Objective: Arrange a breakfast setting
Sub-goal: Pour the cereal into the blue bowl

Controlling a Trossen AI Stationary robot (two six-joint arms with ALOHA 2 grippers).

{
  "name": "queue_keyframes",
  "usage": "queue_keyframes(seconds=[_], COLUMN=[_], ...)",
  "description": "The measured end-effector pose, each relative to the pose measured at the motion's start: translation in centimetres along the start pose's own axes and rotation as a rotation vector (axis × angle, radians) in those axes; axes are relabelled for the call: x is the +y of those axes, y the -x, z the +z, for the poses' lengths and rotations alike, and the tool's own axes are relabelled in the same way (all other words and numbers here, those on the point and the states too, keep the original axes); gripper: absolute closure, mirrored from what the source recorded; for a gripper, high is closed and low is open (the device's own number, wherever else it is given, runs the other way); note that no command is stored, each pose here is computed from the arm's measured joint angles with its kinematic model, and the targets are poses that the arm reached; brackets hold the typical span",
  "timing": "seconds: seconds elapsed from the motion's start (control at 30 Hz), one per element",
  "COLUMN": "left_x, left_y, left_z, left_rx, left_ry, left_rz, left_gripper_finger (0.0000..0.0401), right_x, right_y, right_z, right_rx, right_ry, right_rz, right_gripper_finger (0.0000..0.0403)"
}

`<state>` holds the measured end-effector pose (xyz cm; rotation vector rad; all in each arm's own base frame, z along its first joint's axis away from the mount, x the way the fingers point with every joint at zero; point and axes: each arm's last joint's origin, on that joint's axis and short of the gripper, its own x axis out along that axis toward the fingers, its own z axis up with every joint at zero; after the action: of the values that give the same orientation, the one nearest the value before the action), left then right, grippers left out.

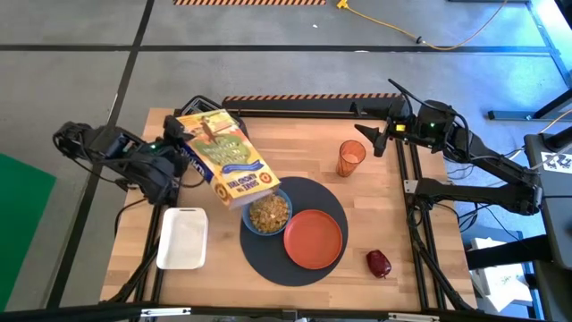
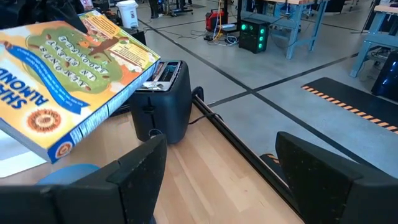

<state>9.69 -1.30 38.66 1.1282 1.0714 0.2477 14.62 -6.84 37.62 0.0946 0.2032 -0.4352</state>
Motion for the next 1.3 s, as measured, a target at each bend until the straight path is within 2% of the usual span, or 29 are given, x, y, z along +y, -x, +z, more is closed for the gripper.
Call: queue_keyframes(seconds=[0.27,0.4,0.53,0.7,0.8,0.9,1.07,1.3], left_x=[0.1,0.2,0.6,1.7,2.6,3.3,2.5,-1.0], left_y=[0.8,1.3,1.9,2.9,3.7,4.2,3.4,-0.4], left_z=[-1.9,-3.3,-4.7,-5.3,-5.5,-5.6,-4.4,0.1], left_rx=[-0.043,-0.062,-0.120,-0.271,-0.405,-0.518,-0.595,-0.718], left_ry=[0.123,0.239,0.428,0.705,0.924,1.096,1.150,1.200], left_rz=[0.014,0.062,0.132,0.194,0.191,0.161,0.085,0.070], left_gripper_finger=[0.0289,0.0289,0.0289,0.0289,0.0289,0.0289,0.0289,0.0289], right_x=[0.0,0.1,0.2,0.5,0.8,1.1,2.7,5.3], right_y=[-1.0,-1.6,-1.9,-1.8,-1.9,-2.5,-5.0,-7.7], right_z=[-0.1,0.1,0.5,1.1,1.4,1.5,0.9,0.4], right_rx=[0.020,-0.002,-0.045,-0.108,-0.140,-0.144,-0.122,-0.150], right_ry=[-0.005,-0.005,0.001,0.039,0.049,0.059,0.081,0.145], right_rz=[0.008,0.023,0.066,0.157,0.243,0.328,0.406,0.434], right_gripper_finger=[0.0114,0.0114,0.0114,0.0114,0.0114,0.0114,0.0114,0.0114])
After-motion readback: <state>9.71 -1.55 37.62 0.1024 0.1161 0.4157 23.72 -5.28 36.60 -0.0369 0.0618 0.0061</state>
